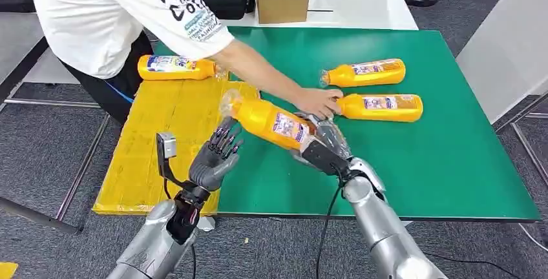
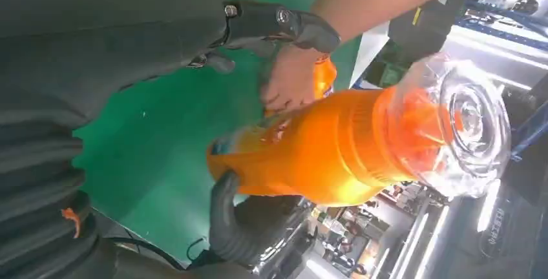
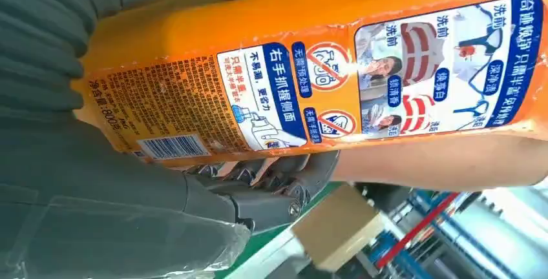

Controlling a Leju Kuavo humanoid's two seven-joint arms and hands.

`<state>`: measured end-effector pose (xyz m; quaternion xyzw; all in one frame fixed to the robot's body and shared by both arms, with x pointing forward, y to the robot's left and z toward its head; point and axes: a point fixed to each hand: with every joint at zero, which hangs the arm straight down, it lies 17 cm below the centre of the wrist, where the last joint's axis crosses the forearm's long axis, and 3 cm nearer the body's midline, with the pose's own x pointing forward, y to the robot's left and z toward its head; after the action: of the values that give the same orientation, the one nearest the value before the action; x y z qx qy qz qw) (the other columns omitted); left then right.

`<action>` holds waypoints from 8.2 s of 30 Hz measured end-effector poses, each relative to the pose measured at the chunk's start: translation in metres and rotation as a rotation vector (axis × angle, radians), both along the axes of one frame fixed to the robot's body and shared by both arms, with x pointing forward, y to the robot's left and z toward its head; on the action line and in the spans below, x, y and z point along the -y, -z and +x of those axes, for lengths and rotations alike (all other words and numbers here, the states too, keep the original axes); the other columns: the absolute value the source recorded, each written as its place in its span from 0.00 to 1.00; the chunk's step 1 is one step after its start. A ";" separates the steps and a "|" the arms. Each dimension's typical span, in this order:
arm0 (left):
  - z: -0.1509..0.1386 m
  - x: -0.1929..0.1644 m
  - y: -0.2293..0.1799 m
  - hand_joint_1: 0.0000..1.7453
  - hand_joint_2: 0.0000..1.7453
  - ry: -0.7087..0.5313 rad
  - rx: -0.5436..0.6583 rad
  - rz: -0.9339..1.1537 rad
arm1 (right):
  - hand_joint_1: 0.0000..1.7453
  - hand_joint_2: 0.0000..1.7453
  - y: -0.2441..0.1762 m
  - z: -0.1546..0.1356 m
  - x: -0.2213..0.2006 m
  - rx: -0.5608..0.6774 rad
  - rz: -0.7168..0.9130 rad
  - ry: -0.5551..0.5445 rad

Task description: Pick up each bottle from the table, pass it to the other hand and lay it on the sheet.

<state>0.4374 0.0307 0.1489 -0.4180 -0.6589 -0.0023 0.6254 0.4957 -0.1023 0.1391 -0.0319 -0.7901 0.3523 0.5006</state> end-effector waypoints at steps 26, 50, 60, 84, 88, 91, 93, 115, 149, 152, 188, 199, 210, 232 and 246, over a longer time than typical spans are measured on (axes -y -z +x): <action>0.011 -0.015 0.012 0.00 1.00 -0.084 -0.006 0.077 | 1.00 1.00 0.035 -0.027 -0.058 -0.111 -0.011 -0.170; 0.017 -0.023 0.011 0.00 1.00 -0.138 -0.007 0.067 | 1.00 1.00 0.059 -0.052 -0.090 -0.162 -0.082 -0.280; 0.019 -0.026 0.011 0.00 1.00 -0.151 -0.012 0.063 | 1.00 1.00 0.067 -0.052 -0.088 -0.182 -0.100 -0.271; 0.013 -0.028 -0.005 1.00 1.00 -0.162 0.033 0.019 | 1.00 1.00 0.071 -0.052 -0.089 -0.192 -0.116 -0.280; 0.013 -0.027 -0.005 1.00 1.00 -0.162 0.044 0.030 | 1.00 1.00 0.069 -0.051 -0.089 -0.185 -0.106 -0.274; 0.013 -0.027 -0.007 1.00 1.00 -0.166 0.055 0.040 | 1.00 1.00 0.067 -0.050 -0.088 -0.182 -0.093 -0.268; 0.013 -0.027 -0.008 1.00 1.00 -0.167 0.060 0.043 | 1.00 1.00 0.065 -0.049 -0.088 -0.178 -0.084 -0.262; 0.023 -0.031 -0.017 1.00 1.00 -0.205 0.082 0.070 | 0.00 0.00 0.033 -0.023 -0.065 -0.166 0.078 -0.123; 0.043 -0.118 -0.113 1.00 1.00 -1.100 1.026 1.322 | 0.00 0.00 0.030 -0.012 -0.010 -0.207 0.230 -0.028; 0.047 -0.121 -0.094 1.00 1.00 -1.080 0.965 1.441 | 0.00 0.00 0.030 -0.012 0.000 -0.201 0.223 -0.011; 0.018 -0.106 0.101 1.00 1.00 -0.395 0.804 2.094 | 0.00 0.00 -0.016 -0.004 0.054 -0.083 0.215 0.056; 0.014 -0.110 0.128 1.00 1.00 -0.339 0.753 2.119 | 0.00 0.00 -0.017 -0.004 0.054 -0.080 0.215 0.053; 0.030 -0.127 0.131 1.00 1.00 -0.380 0.641 2.109 | 0.00 0.00 -0.023 0.000 0.049 -0.074 0.212 0.043; 0.040 -0.121 0.129 0.00 0.00 -0.376 0.615 2.087 | 0.00 0.00 -0.014 -0.004 0.051 -0.096 0.222 0.043; 0.034 -0.128 0.146 0.00 0.00 -0.255 0.560 2.180 | 0.00 0.00 -0.004 -0.009 0.055 -0.111 0.226 0.062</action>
<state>0.4715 0.1585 0.0032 0.4353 -0.4603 -0.6049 0.4825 0.4866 -0.1577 0.1428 0.0200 -0.7944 0.2469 0.5546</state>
